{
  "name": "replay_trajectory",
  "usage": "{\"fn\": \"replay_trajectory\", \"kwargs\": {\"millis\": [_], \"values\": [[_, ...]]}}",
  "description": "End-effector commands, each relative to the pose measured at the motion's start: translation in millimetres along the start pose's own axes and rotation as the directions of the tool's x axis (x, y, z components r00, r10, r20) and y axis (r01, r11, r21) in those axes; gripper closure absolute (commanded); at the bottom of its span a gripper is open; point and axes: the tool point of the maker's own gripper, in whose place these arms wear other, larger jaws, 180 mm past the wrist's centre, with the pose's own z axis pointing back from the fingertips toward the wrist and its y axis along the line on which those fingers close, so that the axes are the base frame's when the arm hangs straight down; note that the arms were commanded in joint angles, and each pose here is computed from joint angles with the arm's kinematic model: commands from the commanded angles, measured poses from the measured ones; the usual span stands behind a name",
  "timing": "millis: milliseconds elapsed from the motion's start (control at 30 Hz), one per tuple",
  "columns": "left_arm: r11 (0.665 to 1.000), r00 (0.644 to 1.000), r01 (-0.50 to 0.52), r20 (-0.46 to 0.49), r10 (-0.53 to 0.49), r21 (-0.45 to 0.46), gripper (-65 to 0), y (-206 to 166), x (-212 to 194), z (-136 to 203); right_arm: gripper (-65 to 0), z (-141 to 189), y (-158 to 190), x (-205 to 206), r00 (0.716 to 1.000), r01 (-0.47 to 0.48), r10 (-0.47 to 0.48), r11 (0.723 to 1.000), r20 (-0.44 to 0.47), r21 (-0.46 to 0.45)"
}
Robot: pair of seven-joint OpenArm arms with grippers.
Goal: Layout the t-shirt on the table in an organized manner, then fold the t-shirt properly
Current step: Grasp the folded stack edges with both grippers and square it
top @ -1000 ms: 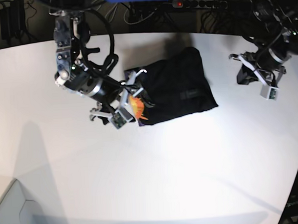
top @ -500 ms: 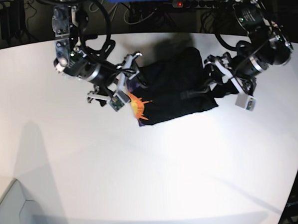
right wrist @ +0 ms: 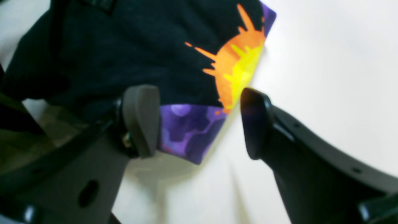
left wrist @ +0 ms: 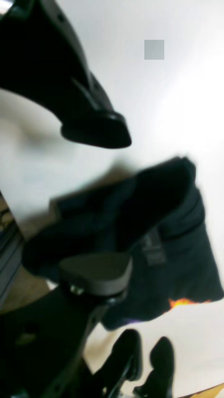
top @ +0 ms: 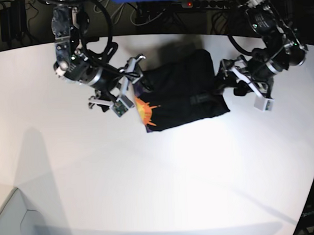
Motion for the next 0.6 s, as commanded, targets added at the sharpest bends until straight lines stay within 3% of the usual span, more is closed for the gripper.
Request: {"fn": "replay_trajectory", "kwargs": {"millis": [0, 400, 567], "values": [[1.000, 1.000, 0.021, 0.023, -0.021, -0.016, -52.0, -4, 8, -1, -40.7, 2, 0, 17, 0.998, -0.007, 0.007, 1.000, 0.060, 0.003], [0.989, 0.994, -0.110, -0.027, 0.108, -0.101, -52.0, -9, -20, -35, -40.7, 2, 1, 16, 0.998, -0.006, 0.006, 1.000, 0.059, 0.004], [0.980, 0.987, -0.158, 0.001, 0.159, -0.125, -52.0, -13, -22, -44, -40.7, 2, 0, 16, 0.998, -0.008, 0.007, 1.000, 0.058, 0.003]]}}
